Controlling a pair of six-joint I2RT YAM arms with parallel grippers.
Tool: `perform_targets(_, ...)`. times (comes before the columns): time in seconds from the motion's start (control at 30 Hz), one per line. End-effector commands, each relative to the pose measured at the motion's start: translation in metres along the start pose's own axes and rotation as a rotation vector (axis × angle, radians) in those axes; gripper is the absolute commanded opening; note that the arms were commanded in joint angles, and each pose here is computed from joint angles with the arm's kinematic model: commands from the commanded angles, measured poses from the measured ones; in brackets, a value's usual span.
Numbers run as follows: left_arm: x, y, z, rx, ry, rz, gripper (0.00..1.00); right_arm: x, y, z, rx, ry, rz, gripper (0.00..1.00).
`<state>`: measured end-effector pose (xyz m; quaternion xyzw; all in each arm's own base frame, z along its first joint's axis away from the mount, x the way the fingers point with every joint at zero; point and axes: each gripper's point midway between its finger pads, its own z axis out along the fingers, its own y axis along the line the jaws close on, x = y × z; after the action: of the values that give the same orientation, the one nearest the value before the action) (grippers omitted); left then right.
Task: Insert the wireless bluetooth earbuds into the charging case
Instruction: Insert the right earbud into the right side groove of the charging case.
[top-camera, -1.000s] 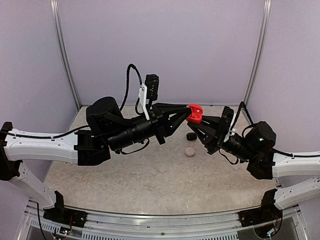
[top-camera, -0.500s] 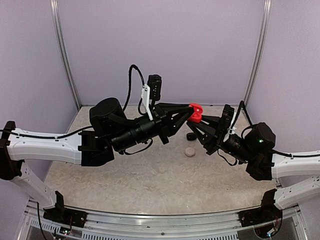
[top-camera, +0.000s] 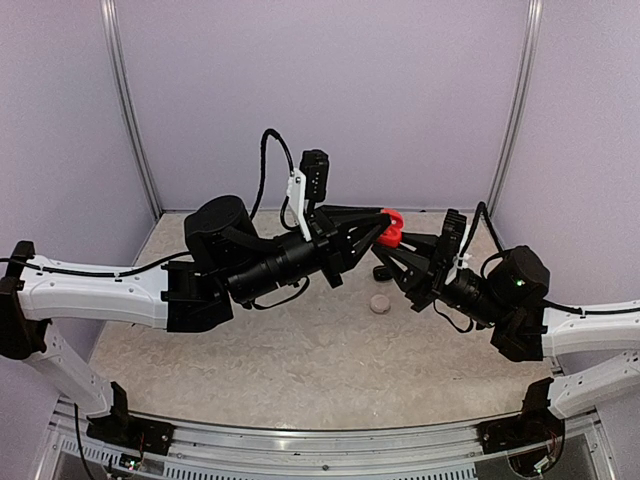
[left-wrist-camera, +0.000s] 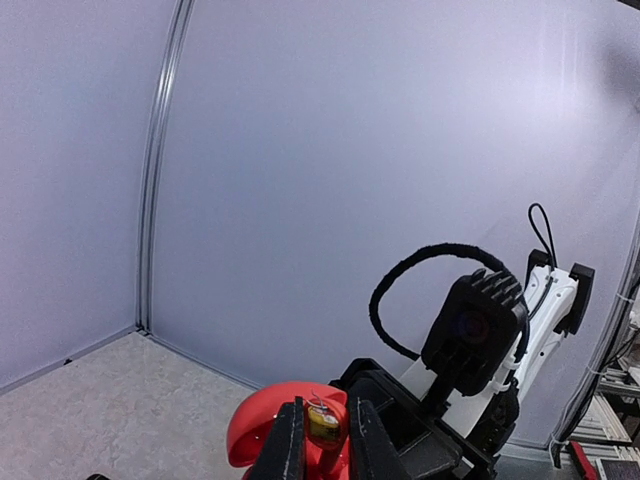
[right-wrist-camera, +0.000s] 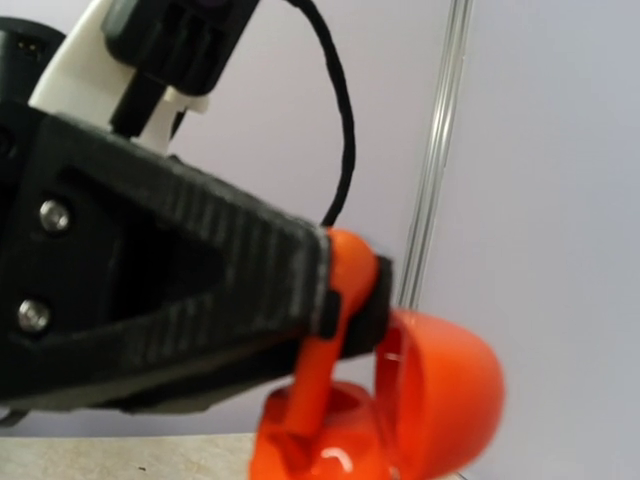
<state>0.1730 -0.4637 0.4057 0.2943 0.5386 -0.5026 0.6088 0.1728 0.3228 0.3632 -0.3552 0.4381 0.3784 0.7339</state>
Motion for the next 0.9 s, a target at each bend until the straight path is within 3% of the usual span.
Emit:
perform_targets(0.0,0.002,-0.001,0.002,-0.007,0.001,0.026,0.08,-0.026,-0.005,0.002,0.025,-0.077,0.027,0.02)
perform_targets(0.87,0.009,0.0,0.002,-0.005,0.004,0.035,0.08,-0.031,-0.005,0.006,0.016,-0.084,0.084,0.02)
